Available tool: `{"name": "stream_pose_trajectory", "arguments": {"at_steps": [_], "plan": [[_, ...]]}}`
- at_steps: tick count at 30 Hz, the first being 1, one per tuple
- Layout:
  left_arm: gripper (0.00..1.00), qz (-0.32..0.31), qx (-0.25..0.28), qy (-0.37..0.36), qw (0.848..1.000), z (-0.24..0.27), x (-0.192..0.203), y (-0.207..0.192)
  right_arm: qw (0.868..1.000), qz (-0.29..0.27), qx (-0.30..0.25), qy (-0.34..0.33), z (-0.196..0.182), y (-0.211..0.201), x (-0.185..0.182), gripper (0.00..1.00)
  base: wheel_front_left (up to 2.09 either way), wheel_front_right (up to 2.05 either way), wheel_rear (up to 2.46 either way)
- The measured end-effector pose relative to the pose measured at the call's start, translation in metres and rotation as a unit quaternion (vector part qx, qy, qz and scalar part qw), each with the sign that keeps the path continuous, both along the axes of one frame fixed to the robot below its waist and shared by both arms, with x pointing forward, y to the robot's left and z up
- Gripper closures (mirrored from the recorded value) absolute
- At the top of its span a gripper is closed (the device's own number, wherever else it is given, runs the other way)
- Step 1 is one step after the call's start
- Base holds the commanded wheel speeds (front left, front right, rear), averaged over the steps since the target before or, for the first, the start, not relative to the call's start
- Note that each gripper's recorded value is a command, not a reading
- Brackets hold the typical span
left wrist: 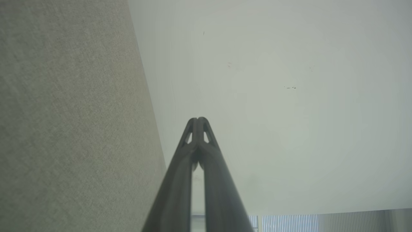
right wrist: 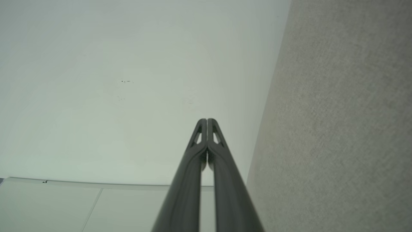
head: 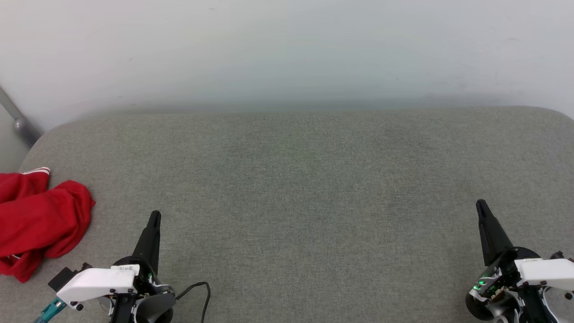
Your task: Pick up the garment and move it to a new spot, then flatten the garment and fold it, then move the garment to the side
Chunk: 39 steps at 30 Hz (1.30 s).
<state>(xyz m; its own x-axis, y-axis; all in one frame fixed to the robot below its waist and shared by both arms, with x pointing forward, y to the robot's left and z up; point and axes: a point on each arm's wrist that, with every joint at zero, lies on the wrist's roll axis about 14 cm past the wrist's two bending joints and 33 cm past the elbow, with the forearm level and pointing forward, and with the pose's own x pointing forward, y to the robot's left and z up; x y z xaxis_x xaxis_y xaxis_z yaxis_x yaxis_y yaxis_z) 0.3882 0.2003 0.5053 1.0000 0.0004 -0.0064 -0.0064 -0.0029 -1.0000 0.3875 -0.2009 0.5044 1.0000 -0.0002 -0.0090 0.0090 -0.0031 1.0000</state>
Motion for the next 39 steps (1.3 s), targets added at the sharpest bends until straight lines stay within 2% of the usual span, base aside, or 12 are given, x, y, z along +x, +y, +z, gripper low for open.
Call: {"name": "stream_pose_trajectory", "arguments": {"at_steps": [20, 21, 26, 31, 39], "plan": [[1.0, -0.001, 0.0, 0.0, 1.0, 0.0, 0.0, 0.0, 1.0, 0.0, 0.0, 0.0, 0.0, 0.0, 0.0, 1.0, 0.0, 0.0, 0.0], [0.0, -0.001, 0.0, 0.002, 1.0, -0.002, 0.0, 0.0, 1.0, 0.0, 0.0, 0.002, -0.002, 0.0, -0.001, 0.0, 0.0, 0.0, 0.0], [0.0, 0.0, -0.004, 0.038, 0.999, -0.026, -0.012, -0.002, 0.999, -0.004, 0.002, 0.039, -0.026, -0.001, -0.012, 0.0, 0.0, 0.0, 0.0], [0.0, 0.01, 0.014, 0.036, 0.999, -0.024, -0.012, 0.001, 0.999, -0.014, -0.015, 0.042, -0.028, -0.005, -0.014, 0.0, 0.0, 0.0, 0.0], [0.0, 0.021, 0.09, 0.038, 0.995, -0.016, -0.009, 0.006, 0.994, -0.028, -0.103, 0.03, -0.017, -0.013, -0.014, 0.0, 0.0, 0.0, 0.0]]}}
